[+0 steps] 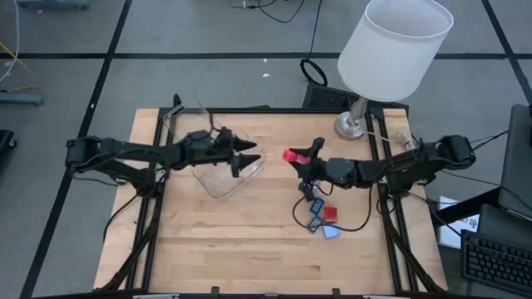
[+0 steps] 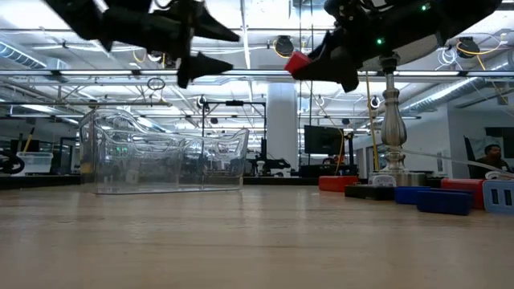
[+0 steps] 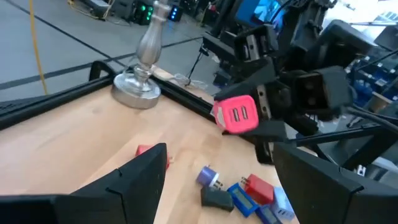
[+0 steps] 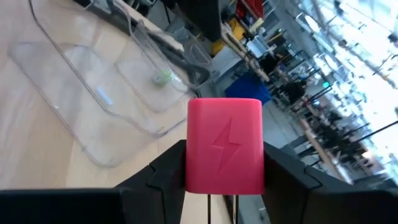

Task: Pick & Place Office items
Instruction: Put the pink charger adapter into the top transparent bin

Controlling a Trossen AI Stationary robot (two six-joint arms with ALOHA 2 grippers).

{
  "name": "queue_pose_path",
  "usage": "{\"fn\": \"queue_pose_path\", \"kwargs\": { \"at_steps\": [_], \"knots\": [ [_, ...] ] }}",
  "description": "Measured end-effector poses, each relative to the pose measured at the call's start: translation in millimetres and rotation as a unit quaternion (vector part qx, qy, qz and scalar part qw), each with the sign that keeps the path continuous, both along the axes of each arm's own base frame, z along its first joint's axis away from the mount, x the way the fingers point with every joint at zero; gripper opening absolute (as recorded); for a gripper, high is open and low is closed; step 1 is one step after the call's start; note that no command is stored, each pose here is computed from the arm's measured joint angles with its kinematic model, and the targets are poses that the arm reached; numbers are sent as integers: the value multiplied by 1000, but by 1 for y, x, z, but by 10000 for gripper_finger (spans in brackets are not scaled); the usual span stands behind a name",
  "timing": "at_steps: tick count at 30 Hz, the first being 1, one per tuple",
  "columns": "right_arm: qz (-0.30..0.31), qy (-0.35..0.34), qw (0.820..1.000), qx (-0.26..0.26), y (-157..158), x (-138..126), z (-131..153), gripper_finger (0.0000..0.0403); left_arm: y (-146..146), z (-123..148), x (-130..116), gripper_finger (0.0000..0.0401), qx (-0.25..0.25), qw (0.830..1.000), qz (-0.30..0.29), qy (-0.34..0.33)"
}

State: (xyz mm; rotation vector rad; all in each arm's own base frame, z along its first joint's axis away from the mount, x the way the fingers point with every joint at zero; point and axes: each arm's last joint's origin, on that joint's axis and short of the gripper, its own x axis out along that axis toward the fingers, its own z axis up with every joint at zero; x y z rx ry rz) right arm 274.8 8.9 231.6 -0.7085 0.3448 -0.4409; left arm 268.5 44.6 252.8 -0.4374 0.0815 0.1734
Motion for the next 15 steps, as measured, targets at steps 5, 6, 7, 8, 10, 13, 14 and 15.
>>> {"fn": "queue_pose_path", "kwargs": {
  "at_steps": [5,6,7,8,10,13,14,15],
  "knots": [
    [-6,10,1000,-22,7,-1,1,157,1,1,30,296,-2,1000,-8,13],
    [-5,10,1000,-22,7,-1,1,157,2,1,35,296,-3,1000,-8,13],
    [-4,10,1000,-22,8,-1,1,157,2,1,41,296,-3,1000,-9,15],
    [-3,10,1000,-23,8,-1,1,157,2,1,46,296,-3,1000,-11,16],
    [-3,12,1000,-26,8,-1,1,157,1,1,56,296,-4,1000,-14,22],
    [-3,15,999,-30,8,-1,1,157,0,1,70,296,-1,999,-23,35],
    [-3,15,999,-30,8,-1,1,157,0,1,75,296,1,999,-27,39],
    [-3,15,999,-30,8,-1,1,157,-1,2,78,296,2,999,-29,42]
  ]
}}
